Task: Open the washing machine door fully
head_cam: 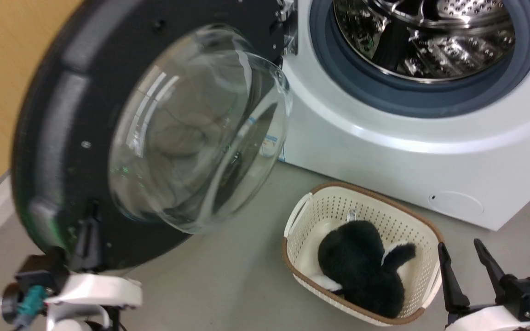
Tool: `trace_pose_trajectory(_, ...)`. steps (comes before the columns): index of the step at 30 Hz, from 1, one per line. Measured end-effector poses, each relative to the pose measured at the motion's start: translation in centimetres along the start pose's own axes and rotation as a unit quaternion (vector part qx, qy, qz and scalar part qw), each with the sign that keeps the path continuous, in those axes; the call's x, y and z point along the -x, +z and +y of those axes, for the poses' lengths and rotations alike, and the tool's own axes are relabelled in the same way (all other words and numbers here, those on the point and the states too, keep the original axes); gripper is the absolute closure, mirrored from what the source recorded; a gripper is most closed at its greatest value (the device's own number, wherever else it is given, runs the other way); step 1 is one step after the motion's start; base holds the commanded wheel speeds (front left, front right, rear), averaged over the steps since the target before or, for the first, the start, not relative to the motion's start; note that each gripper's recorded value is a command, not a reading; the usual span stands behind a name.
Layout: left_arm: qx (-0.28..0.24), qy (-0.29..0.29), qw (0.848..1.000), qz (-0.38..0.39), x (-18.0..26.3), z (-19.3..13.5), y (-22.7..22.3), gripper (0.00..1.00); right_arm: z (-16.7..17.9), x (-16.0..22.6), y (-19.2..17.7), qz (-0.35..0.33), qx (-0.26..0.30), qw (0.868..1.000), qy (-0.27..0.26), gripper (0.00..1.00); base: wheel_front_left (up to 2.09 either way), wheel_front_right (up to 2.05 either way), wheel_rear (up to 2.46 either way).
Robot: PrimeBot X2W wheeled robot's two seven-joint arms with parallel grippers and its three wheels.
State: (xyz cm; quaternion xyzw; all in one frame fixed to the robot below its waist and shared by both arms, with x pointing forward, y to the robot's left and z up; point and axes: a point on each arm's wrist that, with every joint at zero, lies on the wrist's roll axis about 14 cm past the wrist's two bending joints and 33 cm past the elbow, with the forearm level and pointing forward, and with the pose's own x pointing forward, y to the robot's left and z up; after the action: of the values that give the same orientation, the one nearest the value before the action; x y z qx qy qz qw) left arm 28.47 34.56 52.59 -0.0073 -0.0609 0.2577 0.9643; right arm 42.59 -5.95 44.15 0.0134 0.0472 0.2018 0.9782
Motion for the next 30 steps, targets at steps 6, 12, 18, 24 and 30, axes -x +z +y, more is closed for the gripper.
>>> trace_pose_trajectory(6,-0.013,0.036,0.999,-0.01,-2.2,2.6,0.7,1.0,-0.2,-1.0,-0.7,0.005,0.0,1.0,0.001,0.0,0.0,0.0,0.0)
trace_pose_trajectory(12,-0.027,0.062,0.998,-0.017,-4.7,4.5,1.1,1.0,-0.5,-2.3,-1.1,0.004,0.003,1.0,0.0,0.0,0.0,0.0,0.0)
trace_pose_trajectory(18,-0.033,0.085,0.996,-0.002,-6.9,6.2,0.2,1.0,-1.6,-2.6,-2.3,0.016,0.002,1.0,-0.012,0.0,0.0,0.0,0.0)
trace_pose_trajectory(24,-0.038,0.09,0.995,0.017,-8.9,6.9,-1.0,1.0,-2.5,-2.9,-3.1,0.024,0.004,0.999,-0.023,0.0,0.0,0.0,0.0)
trace_pose_trajectory(30,-0.046,0.105,0.993,0.019,-10.8,8.3,-0.8,1.0,-3.1,-3.1,-3.5,0.026,0.003,0.999,-0.03,0.0,0.0,0.0,0.0)
